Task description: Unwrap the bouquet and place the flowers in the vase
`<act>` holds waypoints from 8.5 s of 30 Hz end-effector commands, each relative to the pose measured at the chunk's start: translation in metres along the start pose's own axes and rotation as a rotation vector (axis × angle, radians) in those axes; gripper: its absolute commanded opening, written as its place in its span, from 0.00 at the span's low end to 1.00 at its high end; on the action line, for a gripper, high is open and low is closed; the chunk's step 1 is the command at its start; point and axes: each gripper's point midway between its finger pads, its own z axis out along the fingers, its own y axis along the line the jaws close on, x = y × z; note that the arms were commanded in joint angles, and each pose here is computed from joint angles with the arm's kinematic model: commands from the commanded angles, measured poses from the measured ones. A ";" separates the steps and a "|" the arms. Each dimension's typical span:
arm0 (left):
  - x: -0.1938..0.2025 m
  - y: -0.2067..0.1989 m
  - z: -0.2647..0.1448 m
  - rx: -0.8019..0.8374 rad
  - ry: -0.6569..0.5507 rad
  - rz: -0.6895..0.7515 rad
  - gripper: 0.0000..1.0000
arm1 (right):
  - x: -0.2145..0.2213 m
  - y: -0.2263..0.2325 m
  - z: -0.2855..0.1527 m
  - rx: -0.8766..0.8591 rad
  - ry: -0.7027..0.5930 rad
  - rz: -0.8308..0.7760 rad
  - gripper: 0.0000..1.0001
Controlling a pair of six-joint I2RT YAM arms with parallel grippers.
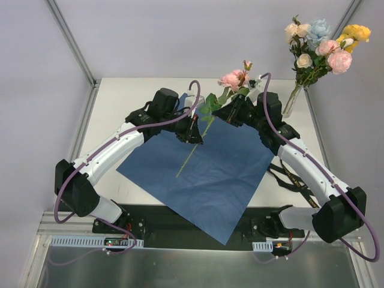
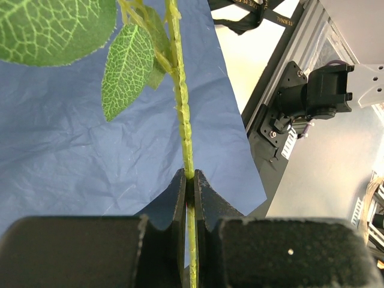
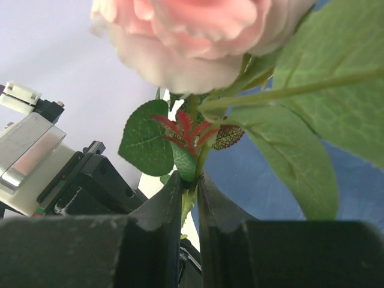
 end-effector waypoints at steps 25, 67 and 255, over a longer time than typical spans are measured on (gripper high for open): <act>-0.009 -0.005 -0.016 -0.057 -0.068 0.089 0.82 | -0.121 -0.025 -0.090 0.273 -0.417 -0.247 0.00; 0.010 0.062 0.006 -0.212 0.034 0.043 0.90 | -0.376 -0.035 -0.198 0.775 -1.149 -1.001 0.00; 0.017 0.055 0.015 -0.159 0.058 0.009 0.90 | -0.382 -0.171 -0.184 1.027 -0.903 -0.668 0.00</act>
